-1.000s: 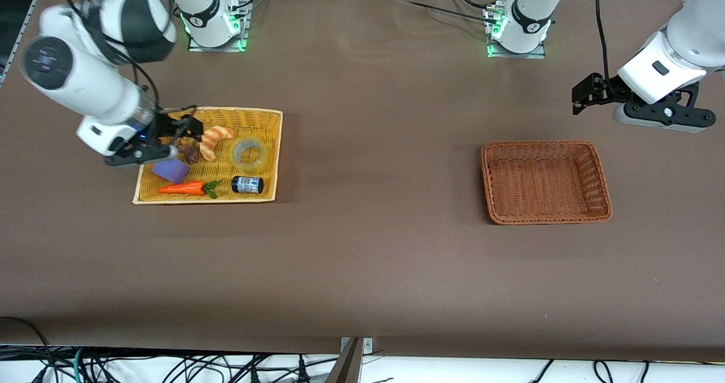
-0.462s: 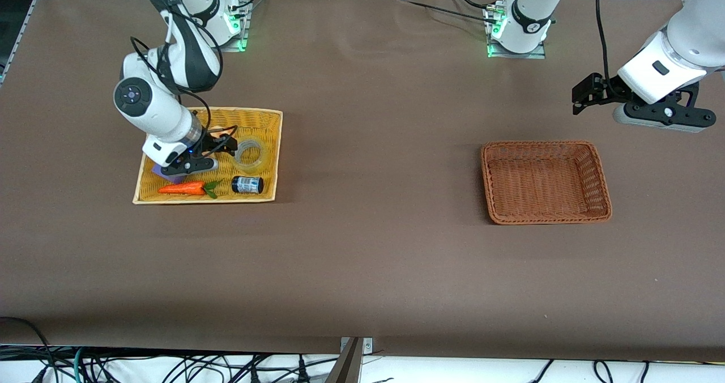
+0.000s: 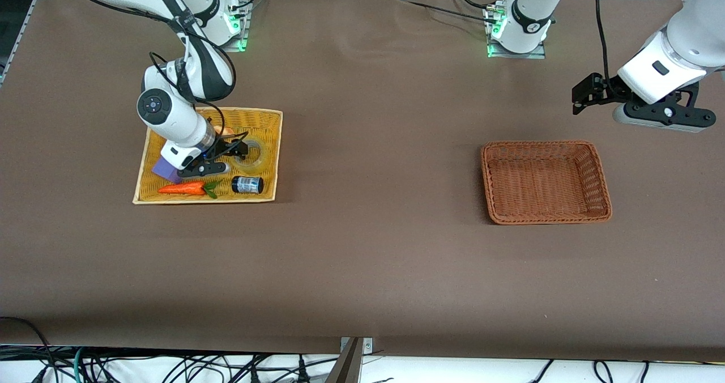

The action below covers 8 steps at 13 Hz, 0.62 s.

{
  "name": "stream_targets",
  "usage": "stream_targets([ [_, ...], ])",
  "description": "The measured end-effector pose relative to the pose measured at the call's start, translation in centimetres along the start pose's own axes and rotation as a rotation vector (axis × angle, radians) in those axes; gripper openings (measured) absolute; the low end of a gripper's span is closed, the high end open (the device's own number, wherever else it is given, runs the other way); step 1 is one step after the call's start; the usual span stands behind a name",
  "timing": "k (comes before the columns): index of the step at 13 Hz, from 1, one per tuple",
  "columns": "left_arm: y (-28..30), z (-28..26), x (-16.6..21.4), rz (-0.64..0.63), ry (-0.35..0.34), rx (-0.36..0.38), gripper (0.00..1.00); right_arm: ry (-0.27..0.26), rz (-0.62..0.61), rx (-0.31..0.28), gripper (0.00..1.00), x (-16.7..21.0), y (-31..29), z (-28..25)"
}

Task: Transfer tape with both arms
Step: 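Reach the right gripper down to the clear tape roll in the tray, then grasp the tape roll rim with the right gripper and lift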

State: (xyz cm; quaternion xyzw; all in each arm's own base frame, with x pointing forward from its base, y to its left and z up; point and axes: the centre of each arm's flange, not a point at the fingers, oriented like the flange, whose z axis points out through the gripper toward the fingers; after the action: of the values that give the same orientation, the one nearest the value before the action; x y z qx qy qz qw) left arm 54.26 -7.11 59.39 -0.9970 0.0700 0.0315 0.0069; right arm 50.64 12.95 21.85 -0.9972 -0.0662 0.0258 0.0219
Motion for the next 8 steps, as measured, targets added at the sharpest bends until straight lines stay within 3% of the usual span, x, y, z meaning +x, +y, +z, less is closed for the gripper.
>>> stream_targets([
  [2,0.0,0.01,-0.01,0.0,-0.001,0.0,1.0,-0.007,0.011,0.001,0.82,-0.07,0.01,0.64],
  [7,0.06,0.02,-0.02,0.001,-0.002,0.0,1.0,-0.011,0.024,0.003,0.21,-0.15,-0.18,0.93],
  [8,0.09,0.02,-0.02,0.002,-0.002,0.0,1.0,-0.006,0.024,0.003,0.21,-0.03,-0.17,0.71],
])
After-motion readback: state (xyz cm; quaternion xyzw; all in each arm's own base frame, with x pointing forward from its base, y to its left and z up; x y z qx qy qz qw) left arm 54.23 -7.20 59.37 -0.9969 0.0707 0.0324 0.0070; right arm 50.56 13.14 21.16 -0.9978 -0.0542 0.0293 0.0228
